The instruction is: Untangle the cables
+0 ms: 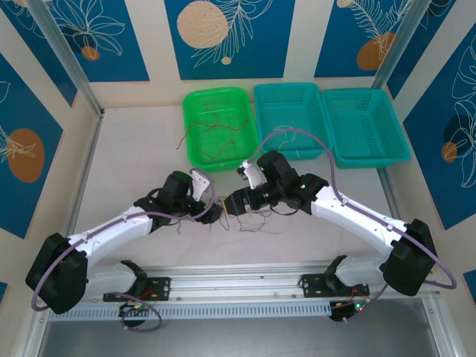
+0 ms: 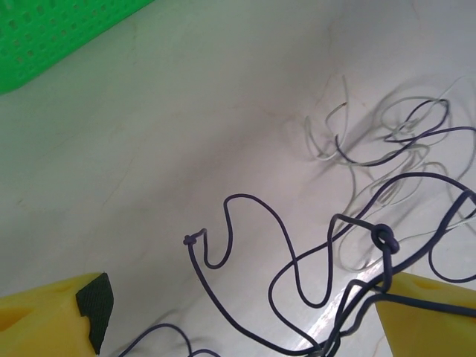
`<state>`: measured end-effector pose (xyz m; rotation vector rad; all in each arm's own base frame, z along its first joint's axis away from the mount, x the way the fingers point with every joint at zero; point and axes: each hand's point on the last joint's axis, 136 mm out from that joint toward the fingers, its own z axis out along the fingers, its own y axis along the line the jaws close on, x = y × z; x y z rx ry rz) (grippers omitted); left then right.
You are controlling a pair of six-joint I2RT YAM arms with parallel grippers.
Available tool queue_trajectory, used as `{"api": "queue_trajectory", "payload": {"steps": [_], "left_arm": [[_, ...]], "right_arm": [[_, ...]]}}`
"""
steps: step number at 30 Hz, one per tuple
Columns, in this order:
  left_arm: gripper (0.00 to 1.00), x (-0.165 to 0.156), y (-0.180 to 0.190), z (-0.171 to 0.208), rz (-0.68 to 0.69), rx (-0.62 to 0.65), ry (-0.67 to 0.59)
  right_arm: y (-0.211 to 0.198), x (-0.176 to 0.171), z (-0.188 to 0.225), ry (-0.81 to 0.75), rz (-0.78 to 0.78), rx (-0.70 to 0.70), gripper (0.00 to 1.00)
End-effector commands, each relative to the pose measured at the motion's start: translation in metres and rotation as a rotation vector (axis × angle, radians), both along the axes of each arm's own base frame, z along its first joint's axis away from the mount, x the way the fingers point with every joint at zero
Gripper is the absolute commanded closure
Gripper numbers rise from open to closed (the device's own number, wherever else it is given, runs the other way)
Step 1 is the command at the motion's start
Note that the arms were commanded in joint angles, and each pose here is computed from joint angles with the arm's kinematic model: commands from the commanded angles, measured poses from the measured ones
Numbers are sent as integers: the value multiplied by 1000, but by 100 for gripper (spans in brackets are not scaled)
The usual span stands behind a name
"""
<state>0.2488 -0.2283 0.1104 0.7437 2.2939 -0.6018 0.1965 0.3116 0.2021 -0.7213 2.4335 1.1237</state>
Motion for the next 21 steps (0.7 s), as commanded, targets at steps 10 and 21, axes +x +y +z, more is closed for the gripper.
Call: {"api": "queue_trajectory", "payload": {"steps": [10,21], "left_arm": [[8,2,-20,31,-71,-92,-62],[8,-6,-27,28,-146,-118,-81]], "right_arm": [[40,2,-11,-39,194,9,73],[14,53,15,-99,-78,82,100]]}}
